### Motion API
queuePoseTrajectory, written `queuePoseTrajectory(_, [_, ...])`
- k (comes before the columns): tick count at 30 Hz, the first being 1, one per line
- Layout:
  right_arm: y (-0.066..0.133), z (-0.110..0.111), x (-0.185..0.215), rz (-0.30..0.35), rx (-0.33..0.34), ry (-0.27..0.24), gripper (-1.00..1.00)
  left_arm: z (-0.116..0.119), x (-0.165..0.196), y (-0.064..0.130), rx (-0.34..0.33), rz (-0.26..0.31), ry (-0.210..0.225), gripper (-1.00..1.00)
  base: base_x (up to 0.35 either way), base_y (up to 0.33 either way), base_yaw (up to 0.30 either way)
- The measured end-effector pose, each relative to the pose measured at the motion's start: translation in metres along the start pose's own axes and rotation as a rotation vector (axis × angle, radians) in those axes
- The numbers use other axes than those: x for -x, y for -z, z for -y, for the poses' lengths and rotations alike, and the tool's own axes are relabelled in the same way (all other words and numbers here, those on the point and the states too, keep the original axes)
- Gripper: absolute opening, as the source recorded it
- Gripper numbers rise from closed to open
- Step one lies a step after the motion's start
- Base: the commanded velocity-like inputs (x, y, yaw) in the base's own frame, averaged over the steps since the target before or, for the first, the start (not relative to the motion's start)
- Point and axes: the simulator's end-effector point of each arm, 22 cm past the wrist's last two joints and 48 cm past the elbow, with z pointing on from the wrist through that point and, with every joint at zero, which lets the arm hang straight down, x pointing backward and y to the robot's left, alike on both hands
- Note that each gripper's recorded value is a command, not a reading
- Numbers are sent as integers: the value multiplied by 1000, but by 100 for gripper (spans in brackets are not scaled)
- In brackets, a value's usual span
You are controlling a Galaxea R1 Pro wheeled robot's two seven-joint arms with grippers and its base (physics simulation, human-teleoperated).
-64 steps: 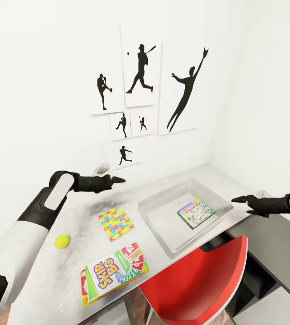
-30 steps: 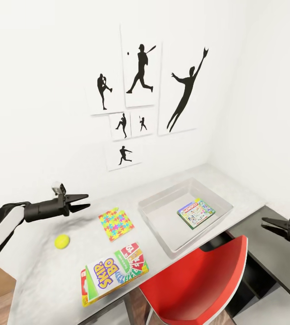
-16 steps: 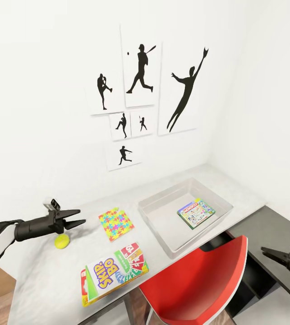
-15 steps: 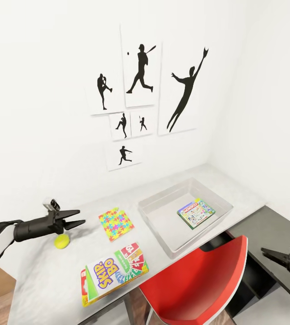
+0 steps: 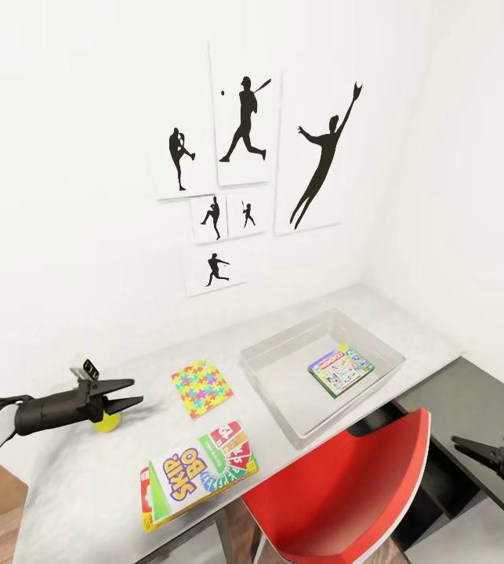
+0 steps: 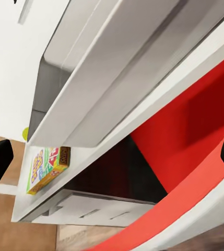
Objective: Put all the toys in the child's room - the three board games (two on the bed and one on the table), the two jigsaw puzzles on the table, and the tennis ball on the table - inside the toy box on the table in the child's room.
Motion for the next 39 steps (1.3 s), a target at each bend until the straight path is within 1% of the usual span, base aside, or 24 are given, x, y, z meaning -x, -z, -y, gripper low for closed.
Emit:
queuePoseTrajectory(6, [-11, -4, -5, -4, 19, 1, 100, 4, -2, -1, 3, -11, -14, 100, 0, 0, -26])
queuePoseTrajectory(12, [-17, -9, -6, 2, 36, 40, 100, 7, -3, -2, 2, -14, -23, 100, 0, 0, -65])
queuePoseTrajectory(19, [-17, -15, 4, 46, 51, 60, 100, 10, -3, 0, 11, -17, -36, 100, -18, 0, -45])
queuePoseTrajectory(26, [-15, -19, 9, 68, 58, 67, 100, 14, -3, 0, 10, -17, -46, 100, -230, 0, -7])
queuePoseTrajectory(39, [-12, -26, 14, 83, 67, 82, 100, 25, -1, 3, 5, -9, -73, 100, -317, 0, -1])
